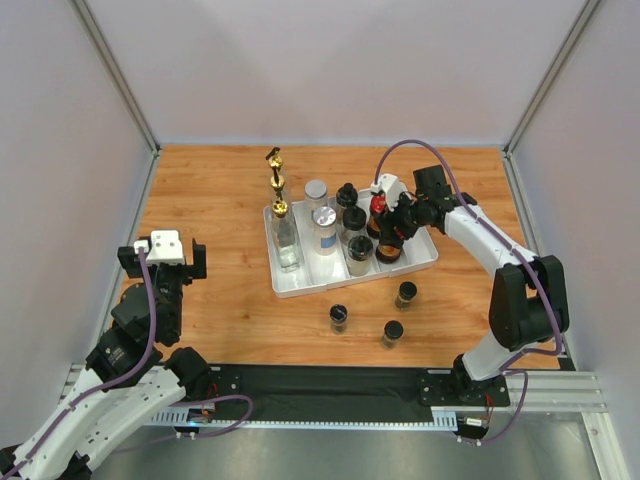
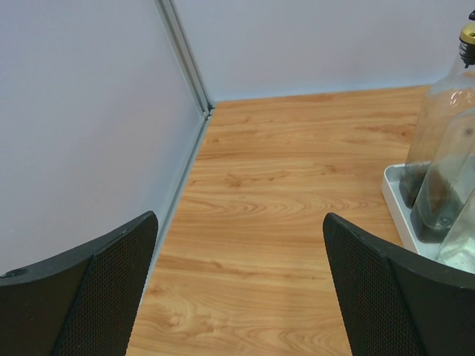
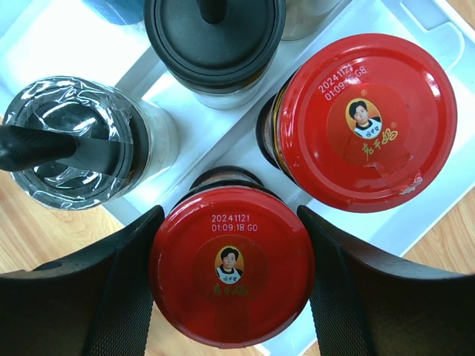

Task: Organize the condiment bottles
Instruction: Place the bottle in the storage box.

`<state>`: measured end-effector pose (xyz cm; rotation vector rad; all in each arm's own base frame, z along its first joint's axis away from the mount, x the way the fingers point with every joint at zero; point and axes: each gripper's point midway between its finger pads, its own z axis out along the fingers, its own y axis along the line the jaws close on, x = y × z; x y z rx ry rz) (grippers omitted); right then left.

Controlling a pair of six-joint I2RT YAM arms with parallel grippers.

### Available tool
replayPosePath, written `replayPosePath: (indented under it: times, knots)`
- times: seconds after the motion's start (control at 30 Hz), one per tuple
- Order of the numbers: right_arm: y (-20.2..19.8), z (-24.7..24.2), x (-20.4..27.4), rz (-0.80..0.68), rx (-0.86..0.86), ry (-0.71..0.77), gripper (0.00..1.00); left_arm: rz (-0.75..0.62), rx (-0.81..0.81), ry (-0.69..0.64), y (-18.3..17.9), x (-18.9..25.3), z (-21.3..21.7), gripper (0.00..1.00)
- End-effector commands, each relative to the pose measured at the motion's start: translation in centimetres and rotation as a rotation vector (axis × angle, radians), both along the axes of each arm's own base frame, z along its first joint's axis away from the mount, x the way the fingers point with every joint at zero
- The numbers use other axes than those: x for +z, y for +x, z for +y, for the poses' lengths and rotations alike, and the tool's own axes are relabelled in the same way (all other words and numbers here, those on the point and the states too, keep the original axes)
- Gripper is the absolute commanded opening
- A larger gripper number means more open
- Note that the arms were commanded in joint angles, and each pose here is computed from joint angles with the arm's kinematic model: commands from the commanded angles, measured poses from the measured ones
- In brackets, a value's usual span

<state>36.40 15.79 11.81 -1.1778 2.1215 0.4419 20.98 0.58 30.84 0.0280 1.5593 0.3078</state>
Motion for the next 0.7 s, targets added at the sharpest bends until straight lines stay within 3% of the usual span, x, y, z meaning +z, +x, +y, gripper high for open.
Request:
replayPosePath:
  times: [0.0,0.2,0.53,0.57,0.67]
  knots:
    - [0.9,0.2,2.0,-0.091,0.008,0.02,0.59,-0.019,0.002,-0.005,0.0,0.5,0.1,1.0]
    - [0.6,-0.2,3.3,-0.131,-0.002,0.022,0.77,-0.019,0.002,-0.005,0.0,0.5,0.1,1.0]
    - [0.3,-0.2,4.8,-0.168,-0.008,0.04,0.88,-0.019,0.002,-0.005,0.0,0.5,0.1,1.0]
    - [0.2,-0.2,5.1,-0.172,-0.01,0.043,1.0,-0.018,0.0,-0.004,0.0,0.5,0.1,1.0]
    - [0.1,-0.3,5.7,-0.183,-0.013,0.045,1.0,-0.019,-0.001,-0.005,0.0,0.5,0.0,1.0]
